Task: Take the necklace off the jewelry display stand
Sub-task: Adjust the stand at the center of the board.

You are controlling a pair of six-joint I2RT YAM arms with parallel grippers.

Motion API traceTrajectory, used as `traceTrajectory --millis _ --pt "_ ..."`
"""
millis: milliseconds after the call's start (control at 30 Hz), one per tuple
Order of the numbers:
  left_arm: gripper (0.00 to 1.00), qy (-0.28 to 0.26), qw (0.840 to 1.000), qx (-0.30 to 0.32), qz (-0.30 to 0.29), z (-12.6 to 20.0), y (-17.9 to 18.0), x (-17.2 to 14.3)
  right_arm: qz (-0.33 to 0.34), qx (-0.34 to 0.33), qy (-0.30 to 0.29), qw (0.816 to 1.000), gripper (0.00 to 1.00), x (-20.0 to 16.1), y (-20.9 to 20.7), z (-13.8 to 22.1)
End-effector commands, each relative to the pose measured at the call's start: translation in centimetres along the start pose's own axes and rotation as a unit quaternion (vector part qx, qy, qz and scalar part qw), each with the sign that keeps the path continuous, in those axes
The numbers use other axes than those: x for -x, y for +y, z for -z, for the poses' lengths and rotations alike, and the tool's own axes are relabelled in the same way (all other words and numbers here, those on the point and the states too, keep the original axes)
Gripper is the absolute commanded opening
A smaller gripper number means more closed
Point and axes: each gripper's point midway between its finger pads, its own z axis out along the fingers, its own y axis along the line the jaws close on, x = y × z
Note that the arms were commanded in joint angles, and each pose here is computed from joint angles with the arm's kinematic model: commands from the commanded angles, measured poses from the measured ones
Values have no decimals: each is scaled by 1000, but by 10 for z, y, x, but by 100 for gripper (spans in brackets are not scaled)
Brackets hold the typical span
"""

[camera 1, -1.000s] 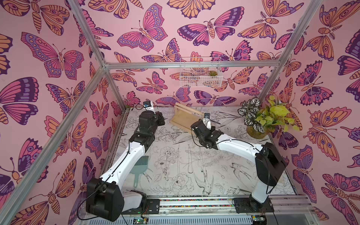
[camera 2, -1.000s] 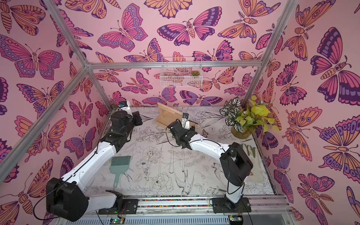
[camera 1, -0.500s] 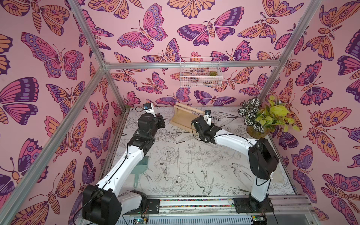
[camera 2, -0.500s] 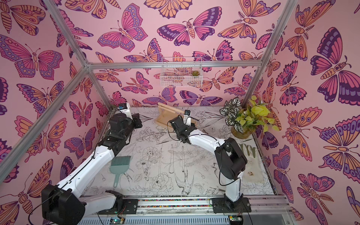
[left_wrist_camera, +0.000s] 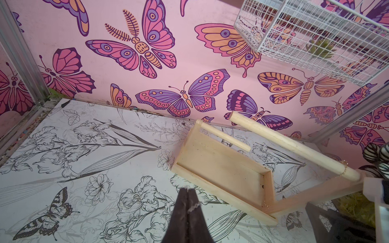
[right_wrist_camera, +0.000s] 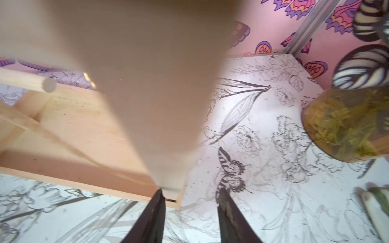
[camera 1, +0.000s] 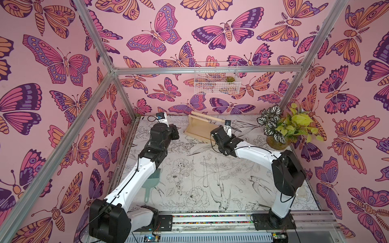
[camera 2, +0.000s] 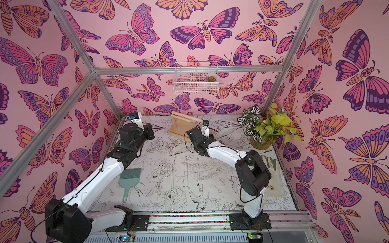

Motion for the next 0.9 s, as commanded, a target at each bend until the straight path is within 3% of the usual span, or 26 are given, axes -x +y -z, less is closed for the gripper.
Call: traceTrajectory --millis 0,267,467,600,700,767,867 --pt "0 12 1000 -2 -3 -1 1 -10 -20 -15 0 1000 46 12 -26 -3" --pt "0 17 1000 -4 -4 -1 0 -15 -48 -39 15 998 46 17 -68 -22" --pt "0 21 1000 -7 -5 -1 -1 -18 -48 -15 23 998 47 21 -66 -21" --pt "0 43 998 -35 -3 -3 -15 -28 -41 60 60 996 49 15 -53 -2" --pt "0 76 993 -85 -5 1 -44 -45 -38 135 74 987 50 13 -50 28" --pt "0 100 987 -126 -21 9 -71 -58 -19 202 88 975 50 4 -42 50" --pt "0 130 970 -203 -33 27 -108 -73 29 323 124 938 50 -17 -27 94"
